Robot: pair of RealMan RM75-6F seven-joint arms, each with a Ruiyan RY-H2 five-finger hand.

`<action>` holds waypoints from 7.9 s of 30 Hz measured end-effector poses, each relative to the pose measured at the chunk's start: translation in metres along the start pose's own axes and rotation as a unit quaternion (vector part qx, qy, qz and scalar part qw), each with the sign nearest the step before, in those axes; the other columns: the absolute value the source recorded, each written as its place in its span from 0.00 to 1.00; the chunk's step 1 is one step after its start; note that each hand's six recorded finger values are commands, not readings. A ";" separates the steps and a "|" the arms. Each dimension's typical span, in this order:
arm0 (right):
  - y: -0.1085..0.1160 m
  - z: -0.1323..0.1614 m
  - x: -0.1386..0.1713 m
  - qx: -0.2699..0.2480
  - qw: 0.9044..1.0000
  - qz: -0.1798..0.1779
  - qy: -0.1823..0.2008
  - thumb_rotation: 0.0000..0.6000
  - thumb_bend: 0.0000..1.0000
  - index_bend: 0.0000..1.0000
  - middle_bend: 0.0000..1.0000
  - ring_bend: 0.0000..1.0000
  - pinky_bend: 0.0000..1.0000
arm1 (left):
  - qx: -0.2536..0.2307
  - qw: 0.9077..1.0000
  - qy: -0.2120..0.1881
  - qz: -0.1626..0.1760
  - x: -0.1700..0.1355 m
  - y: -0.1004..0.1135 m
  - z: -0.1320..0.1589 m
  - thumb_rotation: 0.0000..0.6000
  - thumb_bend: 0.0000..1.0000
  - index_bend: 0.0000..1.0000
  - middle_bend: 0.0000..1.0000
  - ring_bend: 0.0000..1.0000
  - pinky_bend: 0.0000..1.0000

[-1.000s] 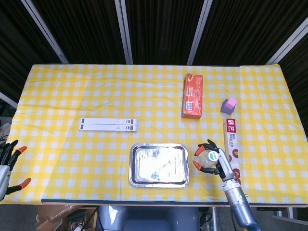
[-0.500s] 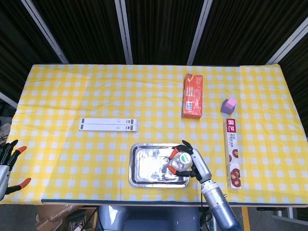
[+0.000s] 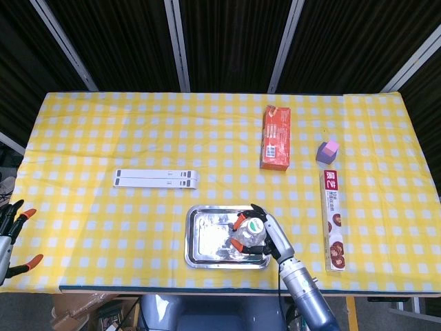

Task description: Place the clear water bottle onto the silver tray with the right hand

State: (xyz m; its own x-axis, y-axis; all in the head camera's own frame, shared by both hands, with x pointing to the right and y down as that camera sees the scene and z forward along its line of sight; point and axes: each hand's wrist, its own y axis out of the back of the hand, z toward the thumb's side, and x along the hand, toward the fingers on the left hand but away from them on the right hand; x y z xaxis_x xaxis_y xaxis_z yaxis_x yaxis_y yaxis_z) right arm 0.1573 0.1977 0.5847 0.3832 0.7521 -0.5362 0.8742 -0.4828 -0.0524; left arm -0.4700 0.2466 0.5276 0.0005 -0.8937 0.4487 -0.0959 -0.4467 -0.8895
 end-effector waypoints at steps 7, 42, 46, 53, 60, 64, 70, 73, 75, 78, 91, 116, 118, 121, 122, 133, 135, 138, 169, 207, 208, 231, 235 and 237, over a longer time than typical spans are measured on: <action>0.027 0.048 0.007 0.020 0.999 -0.018 0.037 1.00 0.60 0.79 0.58 0.27 0.00 | -0.001 1.000 0.003 0.002 -0.001 0.001 -0.001 1.00 0.20 0.15 0.00 0.00 0.00; 0.018 -0.026 0.014 0.000 0.999 0.013 -0.031 1.00 0.60 0.80 0.59 0.28 0.00 | -0.004 1.000 0.003 0.003 -0.001 0.001 -0.001 1.00 0.20 0.15 0.00 0.00 0.00; 0.023 -0.011 0.016 0.006 1.000 0.009 -0.018 1.00 0.61 0.81 0.60 0.28 0.00 | -0.006 1.000 0.003 0.003 -0.001 0.002 -0.001 1.00 0.20 0.15 0.00 0.00 0.00; 0.039 0.056 0.018 0.044 0.999 -0.015 0.027 1.00 0.61 0.81 0.60 0.28 0.00 | -0.012 1.000 0.004 0.006 -0.002 0.004 -0.003 1.00 0.20 0.15 0.00 0.00 0.00; 0.070 0.097 0.010 0.095 0.991 -0.052 0.077 1.00 0.61 0.81 0.60 0.28 0.00 | -0.014 1.000 0.006 0.006 -0.003 0.005 -0.004 1.00 0.20 0.15 0.00 0.00 0.00; 0.077 0.100 0.011 0.098 0.991 -0.052 0.075 1.00 0.61 0.81 0.60 0.28 0.00 | -0.013 1.000 0.004 0.008 -0.003 0.006 -0.004 1.00 0.20 0.15 0.00 0.00 0.00; 0.079 0.080 0.016 0.085 0.995 -0.041 0.035 1.00 0.61 0.81 0.60 0.28 0.00 | -0.013 1.000 0.002 0.007 -0.004 0.005 -0.002 1.00 0.20 0.15 0.00 0.00 0.00; 0.074 0.060 0.020 0.073 0.997 -0.032 -0.002 1.00 0.62 0.81 0.60 0.28 0.00 | -0.013 1.000 0.003 0.008 -0.004 0.006 -0.002 1.00 0.20 0.15 0.00 0.00 0.00; 0.068 0.044 0.024 0.060 0.998 -0.024 -0.029 1.00 0.62 0.81 0.60 0.28 0.00 | -0.014 1.000 0.003 0.008 -0.005 0.006 -0.003 1.00 0.20 0.15 0.00 0.00 0.00; 0.058 0.022 0.025 0.042 0.998 -0.013 -0.054 1.00 0.62 0.81 0.60 0.28 0.00 | -0.014 1.000 0.003 0.010 -0.005 0.007 -0.003 1.00 0.20 0.15 0.00 0.00 0.00; 0.005 -0.009 0.008 0.020 0.999 0.022 -0.021 1.00 0.63 0.82 0.60 0.28 0.00 | -0.014 1.000 0.001 0.006 -0.004 0.005 -0.002 1.00 0.20 0.15 0.00 0.00 0.00; 0.049 -0.023 0.008 0.024 0.996 -0.076 -0.043 1.00 0.64 0.82 0.60 0.29 0.00 | -0.015 1.000 0.012 0.004 0.000 0.005 -0.008 1.00 0.20 0.15 0.00 0.00 0.00; 0.075 -0.028 0.017 0.020 0.994 -0.098 -0.044 1.00 0.64 0.82 0.60 0.29 0.00 | -0.014 1.000 0.015 0.004 0.001 0.004 -0.008 1.00 0.20 0.15 0.00 0.00 0.00; 0.116 -0.032 0.033 0.013 0.991 -0.128 -0.042 1.00 0.64 0.82 0.60 0.29 0.00 | -0.012 1.000 0.014 0.004 0.000 0.003 -0.006 1.00 0.20 0.15 0.00 0.00 0.00; 0.131 -0.033 0.040 0.010 0.990 -0.137 -0.040 1.00 0.64 0.82 0.60 0.29 0.00 | -0.012 1.000 0.013 0.004 0.000 0.003 -0.005 1.00 0.20 0.15 0.00 0.00 0.00; 0.133 -0.027 0.049 0.029 0.994 -0.099 -0.033 1.00 0.64 0.82 0.60 0.29 0.00 | -0.011 1.000 0.007 -0.001 0.000 0.001 -0.001 1.00 0.20 0.15 0.00 0.00 0.00; 0.113 -0.027 0.040 0.034 0.996 -0.081 -0.031 1.00 0.64 0.82 0.60 0.29 0.00 | -0.013 1.000 0.008 0.000 0.000 0.001 -0.002 1.00 0.20 0.15 0.00 0.00 0.00; 0.080 -0.026 0.027 0.041 0.997 -0.052 -0.027 1.00 0.64 0.82 0.60 0.29 0.00 | -0.017 1.000 0.010 0.000 0.001 0.002 -0.005 1.00 0.20 0.15 0.00 0.00 0.00; -0.072 -0.048 -0.032 0.025 0.999 -0.039 -0.029 1.00 0.64 0.82 0.60 0.30 0.00 | -0.009 1.000 0.011 -0.011 0.007 -0.002 -0.005 1.00 0.20 0.15 0.00 0.00 0.00; -0.086 -0.079 -0.032 0.033 0.999 -0.001 -0.036 1.00 0.12 0.22 0.25 0.11 0.00 | -0.003 1.000 0.009 -0.013 0.008 -0.005 -0.003 1.00 0.20 0.15 0.00 0.00 0.00; -0.087 -0.079 -0.031 0.032 0.999 0.003 -0.037 1.00 0.12 0.21 0.24 0.10 0.00 | -0.002 1.000 0.008 -0.014 0.008 -0.005 -0.002 1.00 0.20 0.15 0.00 0.00 0.00; -0.014 -0.089 -0.010 0.035 0.998 -0.022 -0.053 1.00 0.11 0.14 0.15 0.05 0.00 | 0.003 1.000 0.008 -0.014 0.007 -0.007 0.000 1.00 0.20 0.15 0.00 0.00 0.00; 0.001 -0.092 0.004 0.027 0.998 -0.007 -0.049 1.00 0.11 0.14 0.14 0.04 0.00 | 0.006 1.000 0.009 -0.014 0.007 -0.008 0.000 1.00 0.20 0.15 0.00 0.00 0.00; 0.010 -0.094 0.013 0.025 0.999 0.002 -0.047 1.00 0.11 0.14 0.14 0.03 0.00 | 0.008 1.000 0.009 -0.015 0.007 -0.009 0.001 1.00 0.20 0.15 0.00 0.00 0.00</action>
State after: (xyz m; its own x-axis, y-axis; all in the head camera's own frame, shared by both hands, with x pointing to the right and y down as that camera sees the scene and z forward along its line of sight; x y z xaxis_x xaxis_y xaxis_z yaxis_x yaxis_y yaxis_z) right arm 0.1991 0.2445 0.6560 0.3549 0.7054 -0.6136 0.8557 -0.5094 -0.0907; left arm -0.4682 0.2439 0.5384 -0.0153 -0.8788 0.4769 -0.0803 -0.4743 -0.8767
